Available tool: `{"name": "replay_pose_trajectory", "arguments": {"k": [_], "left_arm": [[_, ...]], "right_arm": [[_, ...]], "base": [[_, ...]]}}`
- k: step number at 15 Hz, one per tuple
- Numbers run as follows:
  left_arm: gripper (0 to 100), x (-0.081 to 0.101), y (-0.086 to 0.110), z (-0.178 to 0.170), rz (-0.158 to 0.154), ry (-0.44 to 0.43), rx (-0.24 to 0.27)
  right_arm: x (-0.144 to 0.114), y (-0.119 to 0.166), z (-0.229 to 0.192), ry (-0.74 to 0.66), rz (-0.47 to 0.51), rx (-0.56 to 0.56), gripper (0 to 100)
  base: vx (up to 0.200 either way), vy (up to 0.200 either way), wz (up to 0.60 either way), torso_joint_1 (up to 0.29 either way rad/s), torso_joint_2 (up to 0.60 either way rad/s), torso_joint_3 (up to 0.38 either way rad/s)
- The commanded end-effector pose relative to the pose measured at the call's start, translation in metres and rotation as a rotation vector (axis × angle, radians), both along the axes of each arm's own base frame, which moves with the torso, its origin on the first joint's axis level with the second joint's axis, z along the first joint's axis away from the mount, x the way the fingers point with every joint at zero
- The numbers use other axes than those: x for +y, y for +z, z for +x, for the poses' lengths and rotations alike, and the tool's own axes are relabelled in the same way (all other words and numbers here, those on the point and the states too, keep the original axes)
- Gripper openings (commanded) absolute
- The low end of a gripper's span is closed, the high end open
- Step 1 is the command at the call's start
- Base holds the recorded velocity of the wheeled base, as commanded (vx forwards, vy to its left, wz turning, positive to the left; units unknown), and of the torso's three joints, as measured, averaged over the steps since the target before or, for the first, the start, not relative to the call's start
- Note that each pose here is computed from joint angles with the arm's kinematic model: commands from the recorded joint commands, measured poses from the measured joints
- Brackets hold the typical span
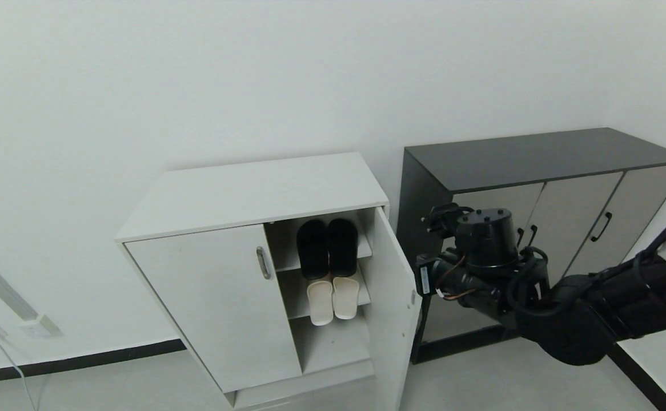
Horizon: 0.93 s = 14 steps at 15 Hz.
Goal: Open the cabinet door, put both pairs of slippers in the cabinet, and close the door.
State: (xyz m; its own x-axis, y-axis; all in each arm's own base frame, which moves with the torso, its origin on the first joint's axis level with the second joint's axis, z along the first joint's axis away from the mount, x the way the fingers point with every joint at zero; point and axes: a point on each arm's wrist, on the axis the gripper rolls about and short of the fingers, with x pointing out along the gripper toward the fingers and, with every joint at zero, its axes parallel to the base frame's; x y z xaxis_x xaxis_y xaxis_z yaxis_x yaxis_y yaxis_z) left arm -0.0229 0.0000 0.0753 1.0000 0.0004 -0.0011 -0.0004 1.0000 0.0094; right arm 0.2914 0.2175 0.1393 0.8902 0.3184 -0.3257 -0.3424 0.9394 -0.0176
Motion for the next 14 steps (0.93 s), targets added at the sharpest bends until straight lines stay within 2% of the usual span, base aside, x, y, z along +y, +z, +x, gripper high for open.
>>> {"name": "replay_pose_trajectory", "arguments": {"k": [1,7,13,14], "left_arm": [[0,0.000,0.000,0.000,0.000,0.001,0.000],[0,0.000,0.000,0.000,0.000,0.000,0.000],[0,0.000,0.000,0.000,0.000,0.000,0.000],[0,0.000,0.000,0.000,0.000,0.001,0.000]], "right_arm": [[0.003,0.012,-0.018,0.032,0.016,-0.032,0],[0.006,0.005,-0.030,0.062,0.002,-0.020,0],[0.007,-0.001,-0.037,0.095,-0.005,0.001,0],[0.006,-0.003,-0.038,0.111,-0.007,0.010,0]], "base": [[0.000,0.000,0.00,0.000,0.00,0.000],[0.000,0.000,0.00,0.000,0.00,0.000],[0.000,0.000,0.60,0.002,0.00,0.003],[0.000,0.000,0.00,0.000,0.00,0.000]]}}
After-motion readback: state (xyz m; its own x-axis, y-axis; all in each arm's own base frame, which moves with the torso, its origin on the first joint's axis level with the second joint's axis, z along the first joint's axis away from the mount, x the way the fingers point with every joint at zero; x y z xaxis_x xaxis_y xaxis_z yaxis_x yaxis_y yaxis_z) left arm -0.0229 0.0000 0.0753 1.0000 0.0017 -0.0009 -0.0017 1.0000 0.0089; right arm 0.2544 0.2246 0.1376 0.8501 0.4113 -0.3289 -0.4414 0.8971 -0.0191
